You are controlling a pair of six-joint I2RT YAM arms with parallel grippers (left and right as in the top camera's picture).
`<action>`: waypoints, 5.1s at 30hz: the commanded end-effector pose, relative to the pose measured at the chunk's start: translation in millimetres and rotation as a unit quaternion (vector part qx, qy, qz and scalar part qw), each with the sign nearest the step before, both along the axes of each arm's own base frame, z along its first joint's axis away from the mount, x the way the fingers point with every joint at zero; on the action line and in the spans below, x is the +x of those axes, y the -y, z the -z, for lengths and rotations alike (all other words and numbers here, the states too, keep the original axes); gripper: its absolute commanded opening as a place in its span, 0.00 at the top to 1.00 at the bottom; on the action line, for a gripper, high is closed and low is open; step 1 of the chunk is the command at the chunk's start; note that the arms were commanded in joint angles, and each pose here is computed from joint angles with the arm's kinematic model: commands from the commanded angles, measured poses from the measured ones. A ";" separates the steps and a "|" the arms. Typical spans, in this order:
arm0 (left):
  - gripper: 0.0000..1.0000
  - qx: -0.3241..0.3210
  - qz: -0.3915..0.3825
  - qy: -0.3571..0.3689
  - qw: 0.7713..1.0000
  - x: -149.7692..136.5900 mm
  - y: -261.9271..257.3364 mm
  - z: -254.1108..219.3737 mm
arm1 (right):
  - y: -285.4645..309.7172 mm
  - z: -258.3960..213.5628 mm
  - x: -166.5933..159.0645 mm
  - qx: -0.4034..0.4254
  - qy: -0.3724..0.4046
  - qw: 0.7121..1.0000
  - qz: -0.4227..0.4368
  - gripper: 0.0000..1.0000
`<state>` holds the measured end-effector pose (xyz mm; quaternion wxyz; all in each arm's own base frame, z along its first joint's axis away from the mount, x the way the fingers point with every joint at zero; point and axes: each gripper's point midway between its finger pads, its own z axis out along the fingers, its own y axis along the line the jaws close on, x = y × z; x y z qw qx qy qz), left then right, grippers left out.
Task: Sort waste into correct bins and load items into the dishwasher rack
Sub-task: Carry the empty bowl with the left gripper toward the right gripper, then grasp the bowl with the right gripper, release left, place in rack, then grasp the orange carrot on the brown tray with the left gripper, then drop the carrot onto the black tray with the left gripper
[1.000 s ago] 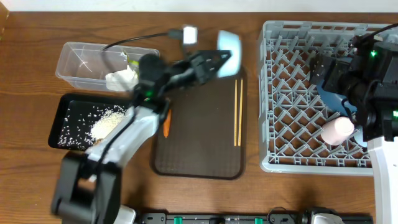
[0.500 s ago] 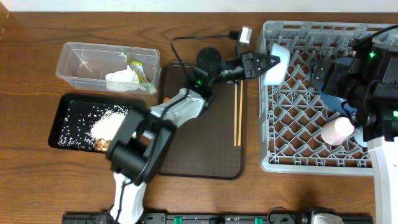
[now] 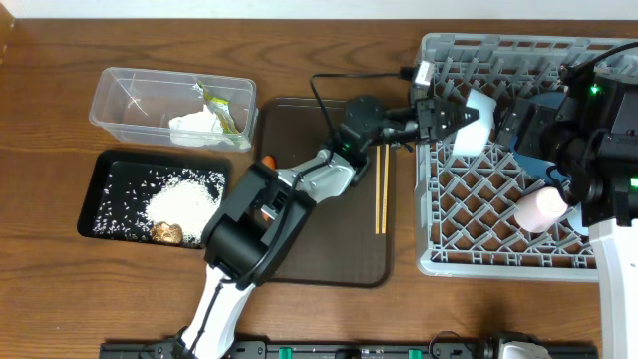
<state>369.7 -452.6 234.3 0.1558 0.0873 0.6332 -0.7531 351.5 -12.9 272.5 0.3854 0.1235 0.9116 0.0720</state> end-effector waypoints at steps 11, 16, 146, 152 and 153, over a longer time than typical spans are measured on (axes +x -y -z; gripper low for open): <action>0.94 -0.002 -0.005 -0.051 0.999 -0.6 20.2 20.9 | 2.8 4.6 -6.5 -0.002 -0.015 1.000 0.003 0.01; 0.93 0.007 -0.012 -0.081 0.997 10.1 15.3 39.8 | 2.9 4.8 -6.7 -0.002 -0.016 1.000 0.003 0.01; 0.28 0.706 -0.374 -0.312 0.514 -79.6 -518.7 180.8 | -61.7 15.4 15.9 0.013 -0.008 0.992 -0.125 0.01; 0.28 0.706 -0.383 -0.270 0.532 -58.9 -518.0 136.1 | -67.8 14.1 15.3 0.023 -0.006 0.990 -0.137 0.01; 0.28 0.702 -0.381 -0.259 0.543 -54.8 -514.4 126.4 | -71.4 13.7 14.7 0.027 -0.006 0.989 -0.143 0.01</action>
